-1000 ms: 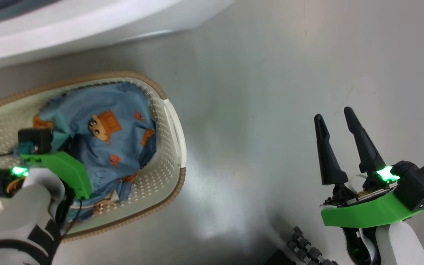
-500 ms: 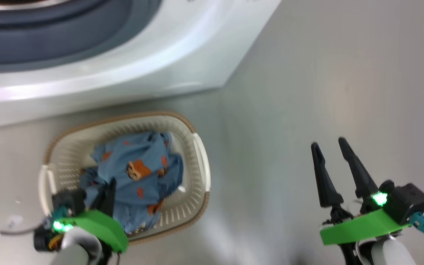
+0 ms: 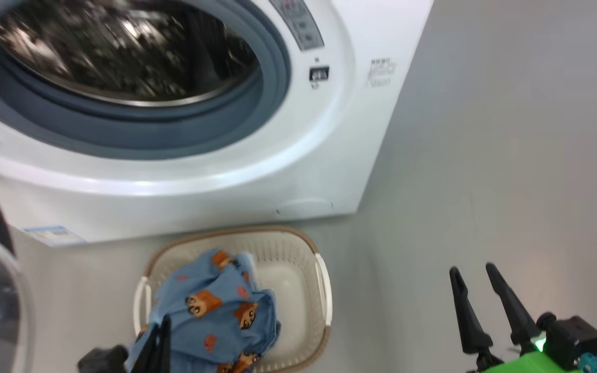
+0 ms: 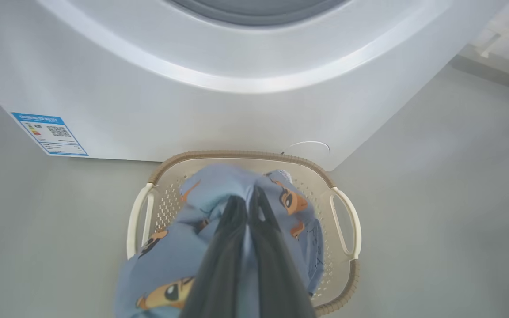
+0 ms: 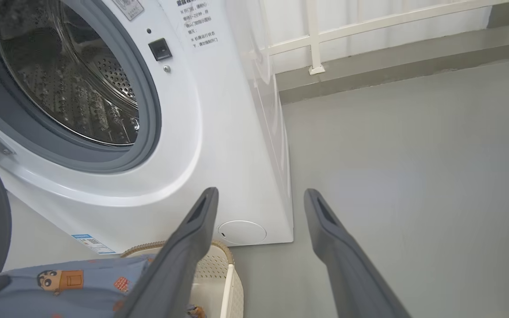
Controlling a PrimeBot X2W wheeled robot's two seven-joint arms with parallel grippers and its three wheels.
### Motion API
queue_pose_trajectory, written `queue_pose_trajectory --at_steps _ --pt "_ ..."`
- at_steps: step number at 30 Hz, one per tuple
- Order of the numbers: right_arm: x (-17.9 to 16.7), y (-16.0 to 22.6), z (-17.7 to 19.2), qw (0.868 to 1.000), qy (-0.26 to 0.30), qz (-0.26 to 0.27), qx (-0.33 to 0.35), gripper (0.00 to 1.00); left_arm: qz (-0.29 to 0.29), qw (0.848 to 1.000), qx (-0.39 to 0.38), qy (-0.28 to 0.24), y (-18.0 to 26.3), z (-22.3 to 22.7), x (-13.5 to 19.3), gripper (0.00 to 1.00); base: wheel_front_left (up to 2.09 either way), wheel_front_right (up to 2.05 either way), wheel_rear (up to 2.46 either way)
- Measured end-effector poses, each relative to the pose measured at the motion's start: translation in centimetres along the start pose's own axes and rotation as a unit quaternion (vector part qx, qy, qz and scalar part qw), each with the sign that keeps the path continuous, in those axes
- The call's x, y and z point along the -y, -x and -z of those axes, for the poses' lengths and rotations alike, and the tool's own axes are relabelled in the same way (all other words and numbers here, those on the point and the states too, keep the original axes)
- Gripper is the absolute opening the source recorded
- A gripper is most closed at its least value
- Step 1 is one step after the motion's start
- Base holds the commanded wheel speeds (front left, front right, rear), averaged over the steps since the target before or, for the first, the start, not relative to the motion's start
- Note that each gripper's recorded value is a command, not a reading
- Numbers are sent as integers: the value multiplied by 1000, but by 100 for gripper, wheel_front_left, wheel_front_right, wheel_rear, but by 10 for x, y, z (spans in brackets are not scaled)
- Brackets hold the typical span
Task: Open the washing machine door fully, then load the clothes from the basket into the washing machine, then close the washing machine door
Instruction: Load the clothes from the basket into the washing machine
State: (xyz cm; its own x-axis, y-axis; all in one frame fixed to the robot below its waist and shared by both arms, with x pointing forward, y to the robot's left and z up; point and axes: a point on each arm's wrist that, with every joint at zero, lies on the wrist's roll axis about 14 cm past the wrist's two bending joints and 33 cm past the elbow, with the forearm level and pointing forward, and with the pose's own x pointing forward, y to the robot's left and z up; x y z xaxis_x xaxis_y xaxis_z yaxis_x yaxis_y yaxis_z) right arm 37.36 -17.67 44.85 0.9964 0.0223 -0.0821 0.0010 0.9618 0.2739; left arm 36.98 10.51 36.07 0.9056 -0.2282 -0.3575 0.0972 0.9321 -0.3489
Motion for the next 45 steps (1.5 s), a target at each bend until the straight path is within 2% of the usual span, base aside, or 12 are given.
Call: queue_pose_trajectory --at_steps 4,10,20,27,45 --pt "-6 15 -11 1000 3 -8 16 100 -20 998 54 -1 28 -28 -6 0 0 0 0" --pt "-14 37 -24 999 10 -22 36 100 -16 993 118 -23 67 -56 3 0 0 0 0" --pt "-29 49 -47 996 26 -47 76 100 -18 975 217 -49 108 -104 14 0 0 0 0" --pt "-29 54 -53 995 28 -49 88 100 -28 969 241 -53 121 -115 9 0 0 0 0" --pt "-22 59 -49 996 28 -37 80 100 -21 967 248 -53 122 -120 16 0 0 0 0"
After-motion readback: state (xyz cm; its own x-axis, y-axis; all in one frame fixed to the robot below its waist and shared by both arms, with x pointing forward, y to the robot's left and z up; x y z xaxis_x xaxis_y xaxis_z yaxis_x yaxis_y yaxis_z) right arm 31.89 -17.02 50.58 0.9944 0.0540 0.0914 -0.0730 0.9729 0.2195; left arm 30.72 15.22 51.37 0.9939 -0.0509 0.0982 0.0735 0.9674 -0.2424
